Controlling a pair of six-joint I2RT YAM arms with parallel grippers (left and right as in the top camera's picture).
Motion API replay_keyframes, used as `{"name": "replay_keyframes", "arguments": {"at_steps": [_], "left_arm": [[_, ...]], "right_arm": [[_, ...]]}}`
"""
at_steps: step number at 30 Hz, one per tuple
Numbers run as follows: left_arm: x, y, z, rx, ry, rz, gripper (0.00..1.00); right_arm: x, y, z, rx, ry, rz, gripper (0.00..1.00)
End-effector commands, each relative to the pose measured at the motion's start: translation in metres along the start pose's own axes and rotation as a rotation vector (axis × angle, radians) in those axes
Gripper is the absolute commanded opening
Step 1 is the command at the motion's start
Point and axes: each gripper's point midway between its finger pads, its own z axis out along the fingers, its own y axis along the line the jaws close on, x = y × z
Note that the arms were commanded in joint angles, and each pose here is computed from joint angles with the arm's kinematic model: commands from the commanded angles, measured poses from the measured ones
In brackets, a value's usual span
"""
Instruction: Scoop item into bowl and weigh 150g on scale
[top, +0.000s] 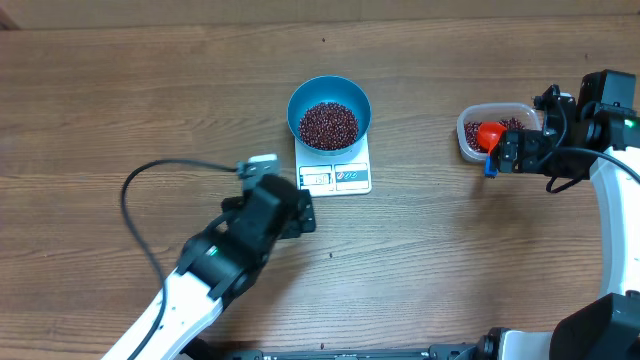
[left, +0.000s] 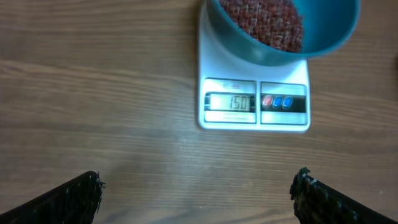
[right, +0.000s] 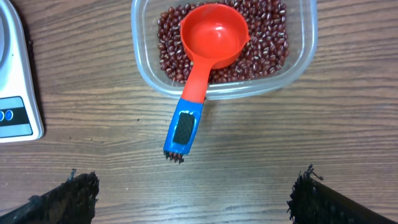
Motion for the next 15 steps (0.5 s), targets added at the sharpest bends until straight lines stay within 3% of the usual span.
{"name": "replay_keyframes", "arguments": {"at_steps": [1, 9, 15], "left_arm": [[0.002, 0.036, -0.006, 0.002, -0.062, -0.116, 0.99], [-0.015, 0.059, -0.021, 0.146, -0.286, -0.042, 0.99], [-0.012, 0.078, -0.023, 0.138, -0.414, 0.022, 1.00]], "right_arm": [[-0.011, -0.002, -0.012, 0.018, -0.048, -0.012, 1.00], [-0.011, -0.002, -0.012, 0.018, -0.048, -0.012, 1.00], [-0.011, -0.002, -0.012, 0.018, -0.048, -0.012, 1.00]]}}
